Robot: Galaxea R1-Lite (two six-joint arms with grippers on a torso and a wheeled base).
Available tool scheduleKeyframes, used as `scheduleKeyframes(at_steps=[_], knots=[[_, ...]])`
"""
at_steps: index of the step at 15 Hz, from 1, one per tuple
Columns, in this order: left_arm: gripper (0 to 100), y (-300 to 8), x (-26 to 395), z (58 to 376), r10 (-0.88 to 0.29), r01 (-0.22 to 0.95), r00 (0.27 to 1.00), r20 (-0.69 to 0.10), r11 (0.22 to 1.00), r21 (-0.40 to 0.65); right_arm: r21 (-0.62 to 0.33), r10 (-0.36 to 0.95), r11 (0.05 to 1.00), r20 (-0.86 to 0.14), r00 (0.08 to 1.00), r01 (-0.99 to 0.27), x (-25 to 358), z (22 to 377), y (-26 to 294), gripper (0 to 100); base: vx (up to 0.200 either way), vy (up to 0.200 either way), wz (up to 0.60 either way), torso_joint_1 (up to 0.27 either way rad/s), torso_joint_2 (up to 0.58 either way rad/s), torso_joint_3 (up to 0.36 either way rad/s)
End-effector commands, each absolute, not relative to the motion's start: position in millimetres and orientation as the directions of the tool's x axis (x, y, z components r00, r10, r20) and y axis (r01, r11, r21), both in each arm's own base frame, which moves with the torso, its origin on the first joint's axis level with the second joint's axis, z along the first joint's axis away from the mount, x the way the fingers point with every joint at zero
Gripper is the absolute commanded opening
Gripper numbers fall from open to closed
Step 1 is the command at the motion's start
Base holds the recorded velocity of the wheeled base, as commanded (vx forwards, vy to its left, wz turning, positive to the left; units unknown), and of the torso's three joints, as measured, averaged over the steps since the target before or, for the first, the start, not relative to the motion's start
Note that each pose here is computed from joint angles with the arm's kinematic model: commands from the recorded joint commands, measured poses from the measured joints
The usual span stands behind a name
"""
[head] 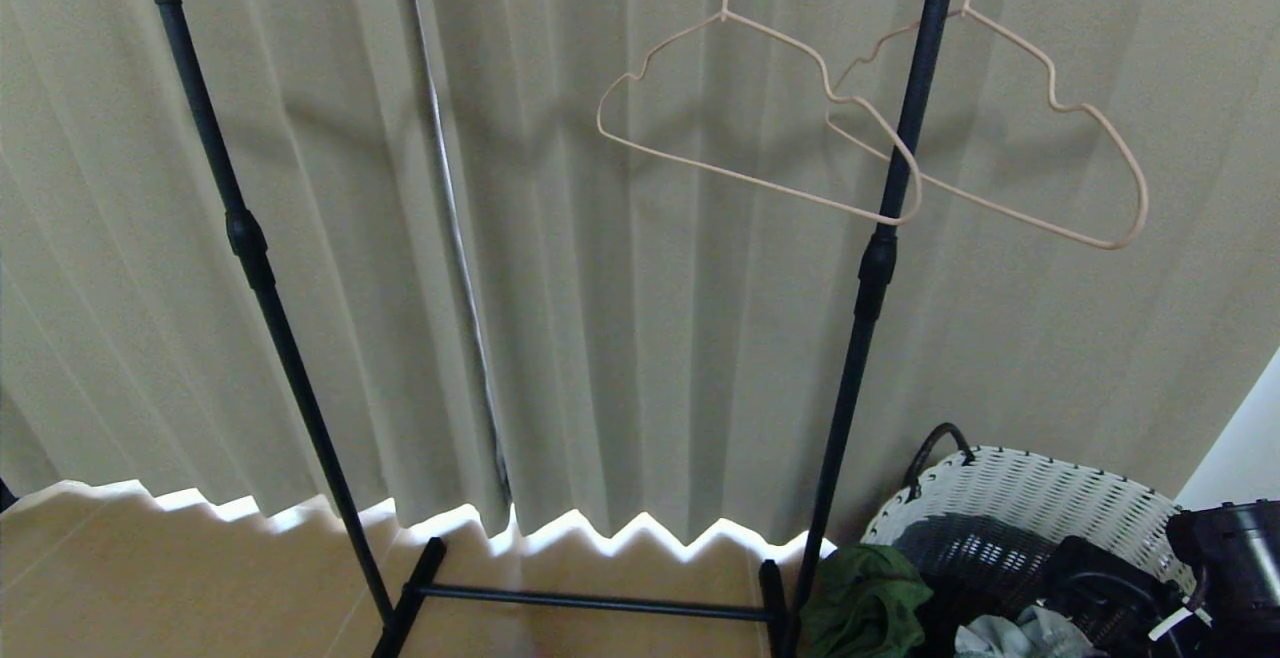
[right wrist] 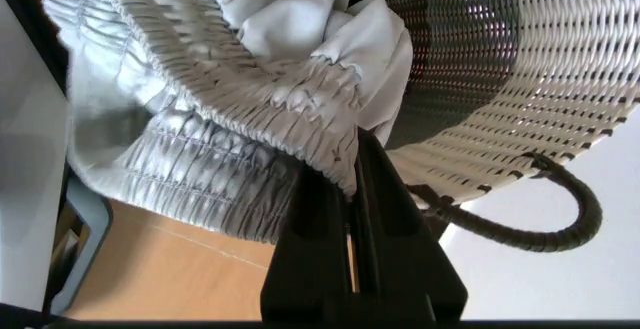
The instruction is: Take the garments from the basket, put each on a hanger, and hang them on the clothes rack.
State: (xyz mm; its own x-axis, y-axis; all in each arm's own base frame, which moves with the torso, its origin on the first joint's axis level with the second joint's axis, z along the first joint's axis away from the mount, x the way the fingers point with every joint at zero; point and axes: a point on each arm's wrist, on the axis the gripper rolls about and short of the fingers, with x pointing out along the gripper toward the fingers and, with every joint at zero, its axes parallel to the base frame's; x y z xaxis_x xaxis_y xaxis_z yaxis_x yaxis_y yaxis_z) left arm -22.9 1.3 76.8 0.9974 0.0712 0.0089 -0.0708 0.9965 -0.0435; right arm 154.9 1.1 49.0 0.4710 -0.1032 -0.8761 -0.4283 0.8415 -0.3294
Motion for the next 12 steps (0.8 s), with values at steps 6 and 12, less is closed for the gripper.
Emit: scheduleKeyframes(at_steps=[6,12], knots=[[100,1,-23,76,0.071,-0.07,0.997,0.008,0.997,-0.043,-0.426,-0.084,0.865,-0.644,0.76,-0.265,103,94,0,0,0.0,0.0,0.0,0.0,0.0,0.0],[100,1,-23,76,0.071,-0.07,0.997,0.008,0.997,-0.04,-0.386,-0.059,0.916,-0.403,0.914,-0.111,82,128,0,0,0.0,0.0,0.0,0.0,0.0,0.0]])
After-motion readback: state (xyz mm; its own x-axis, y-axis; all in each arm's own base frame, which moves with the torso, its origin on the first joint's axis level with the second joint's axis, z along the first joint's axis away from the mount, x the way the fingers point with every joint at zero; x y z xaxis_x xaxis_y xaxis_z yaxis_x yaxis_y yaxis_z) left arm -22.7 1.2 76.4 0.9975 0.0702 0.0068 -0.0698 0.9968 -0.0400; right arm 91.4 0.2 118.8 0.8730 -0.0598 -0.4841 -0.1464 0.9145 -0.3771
